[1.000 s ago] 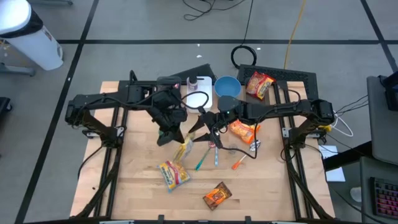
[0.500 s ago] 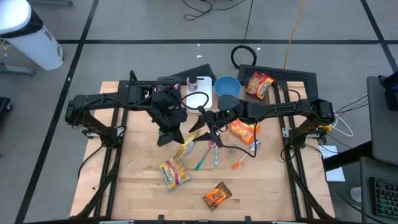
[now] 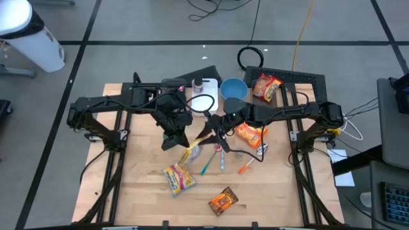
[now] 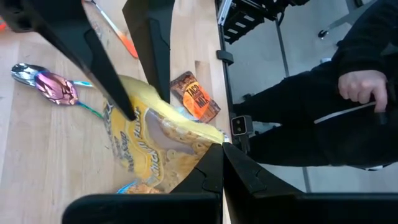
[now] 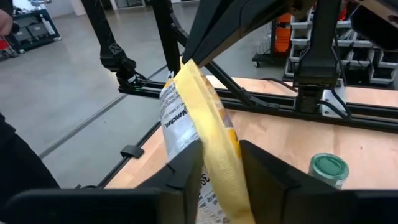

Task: Pick & Place Food Item
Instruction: Put the yellow noodle pack into the right black bin

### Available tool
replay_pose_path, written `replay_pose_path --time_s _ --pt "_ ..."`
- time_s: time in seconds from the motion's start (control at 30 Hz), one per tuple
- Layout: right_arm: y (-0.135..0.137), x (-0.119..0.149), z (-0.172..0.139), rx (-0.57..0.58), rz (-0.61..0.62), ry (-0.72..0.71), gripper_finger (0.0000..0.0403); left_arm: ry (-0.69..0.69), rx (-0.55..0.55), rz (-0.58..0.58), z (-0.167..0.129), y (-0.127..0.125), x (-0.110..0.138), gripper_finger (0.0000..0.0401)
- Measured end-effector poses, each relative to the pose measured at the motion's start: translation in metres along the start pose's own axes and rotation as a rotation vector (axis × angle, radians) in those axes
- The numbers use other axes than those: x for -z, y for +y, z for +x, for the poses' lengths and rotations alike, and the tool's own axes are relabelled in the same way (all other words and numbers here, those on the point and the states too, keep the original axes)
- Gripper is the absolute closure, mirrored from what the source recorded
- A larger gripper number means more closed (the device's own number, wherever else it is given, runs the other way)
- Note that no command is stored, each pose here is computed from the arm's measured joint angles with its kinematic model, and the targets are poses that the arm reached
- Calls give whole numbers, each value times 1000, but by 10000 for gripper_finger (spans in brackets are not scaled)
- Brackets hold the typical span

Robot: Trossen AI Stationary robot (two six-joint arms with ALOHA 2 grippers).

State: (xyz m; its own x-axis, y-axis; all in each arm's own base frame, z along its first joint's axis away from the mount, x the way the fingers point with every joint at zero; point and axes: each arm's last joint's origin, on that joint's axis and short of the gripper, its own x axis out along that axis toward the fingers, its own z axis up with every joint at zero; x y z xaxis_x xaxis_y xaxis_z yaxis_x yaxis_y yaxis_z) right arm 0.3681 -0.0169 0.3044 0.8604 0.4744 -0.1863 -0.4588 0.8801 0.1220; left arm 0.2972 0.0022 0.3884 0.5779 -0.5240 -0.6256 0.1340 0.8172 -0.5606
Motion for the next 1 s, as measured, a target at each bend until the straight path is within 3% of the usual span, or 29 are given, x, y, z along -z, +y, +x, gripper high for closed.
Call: replay_pose_path --time_s 0.27,0.57,0.73,0.9,1.0 --pt "0 0 0 0 0 0 396 -1 -3 0 0 0 0 401" --pt "0 0 0 4 22 1 402 -17 -45 -48 -3 5 -1 389" --pt "0 0 0 3 40 1 402 -42 -75 -141 -10 16 -3 369" --pt "0 0 0 3 44 1 402 -70 -98 -200 -18 27 -6 328" --pt "0 0 0 5 62 0 402 -71 -54 -228 -23 32 -6 292"
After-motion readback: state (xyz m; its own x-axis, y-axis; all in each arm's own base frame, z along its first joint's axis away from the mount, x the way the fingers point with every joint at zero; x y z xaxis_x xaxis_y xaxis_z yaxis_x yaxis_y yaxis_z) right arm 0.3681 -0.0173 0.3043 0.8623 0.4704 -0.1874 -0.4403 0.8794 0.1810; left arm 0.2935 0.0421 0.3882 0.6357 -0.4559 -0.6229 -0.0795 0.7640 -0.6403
